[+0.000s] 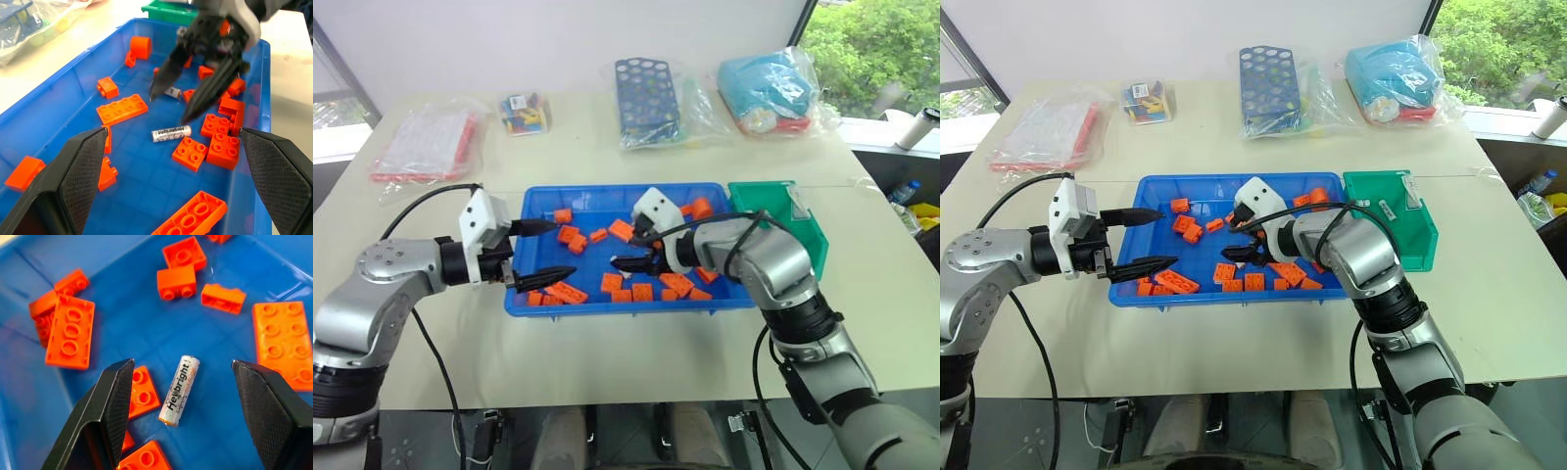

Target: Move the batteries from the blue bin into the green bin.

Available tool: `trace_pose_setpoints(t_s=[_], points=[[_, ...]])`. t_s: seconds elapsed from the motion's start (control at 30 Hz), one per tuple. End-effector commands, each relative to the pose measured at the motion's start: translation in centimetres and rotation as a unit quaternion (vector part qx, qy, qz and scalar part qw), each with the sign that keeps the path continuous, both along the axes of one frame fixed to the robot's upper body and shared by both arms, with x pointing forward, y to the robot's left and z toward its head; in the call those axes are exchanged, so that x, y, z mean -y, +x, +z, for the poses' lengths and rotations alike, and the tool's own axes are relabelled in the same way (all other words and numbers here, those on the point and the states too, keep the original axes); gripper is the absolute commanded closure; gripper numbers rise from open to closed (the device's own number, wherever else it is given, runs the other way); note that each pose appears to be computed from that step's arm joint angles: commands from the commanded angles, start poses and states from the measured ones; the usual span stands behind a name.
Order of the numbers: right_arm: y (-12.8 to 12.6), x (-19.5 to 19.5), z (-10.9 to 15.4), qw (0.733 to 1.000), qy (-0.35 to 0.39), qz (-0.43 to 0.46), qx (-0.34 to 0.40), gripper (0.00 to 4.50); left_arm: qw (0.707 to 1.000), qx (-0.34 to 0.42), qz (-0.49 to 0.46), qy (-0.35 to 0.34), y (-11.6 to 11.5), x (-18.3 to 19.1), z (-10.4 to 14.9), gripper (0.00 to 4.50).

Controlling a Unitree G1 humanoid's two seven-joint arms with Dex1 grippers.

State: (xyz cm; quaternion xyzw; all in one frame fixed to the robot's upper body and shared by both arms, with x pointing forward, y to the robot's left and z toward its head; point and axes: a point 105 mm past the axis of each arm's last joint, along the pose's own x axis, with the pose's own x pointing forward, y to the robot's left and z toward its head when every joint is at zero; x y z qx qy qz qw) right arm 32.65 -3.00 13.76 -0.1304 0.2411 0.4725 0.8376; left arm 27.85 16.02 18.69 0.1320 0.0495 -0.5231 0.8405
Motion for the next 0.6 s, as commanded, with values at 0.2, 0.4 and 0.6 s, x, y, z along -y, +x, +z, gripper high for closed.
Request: trace_pose_setpoints(t_s=[0.2,0.4,0.6], points=[[1.1,0.6,-3.2,0.999,-0.013,-0.028,-0.022,1.25,1.0,0.021,-0.001,0.006,-0.6,0.0,1.2,0.0],[0.7,1.1,-4.3,0.999,-0.025,-0.021,-0.014,2.64,1.0,0.023,0.001,0.005,-0.5,0.0,1.3,0.0],[0.3,1.4,-4.2,0.999,-0.02,-0.023,-0.017,4.47,1.0,0.026,-0.001,0.005,-0.1,-0.1,1.4,0.0]])
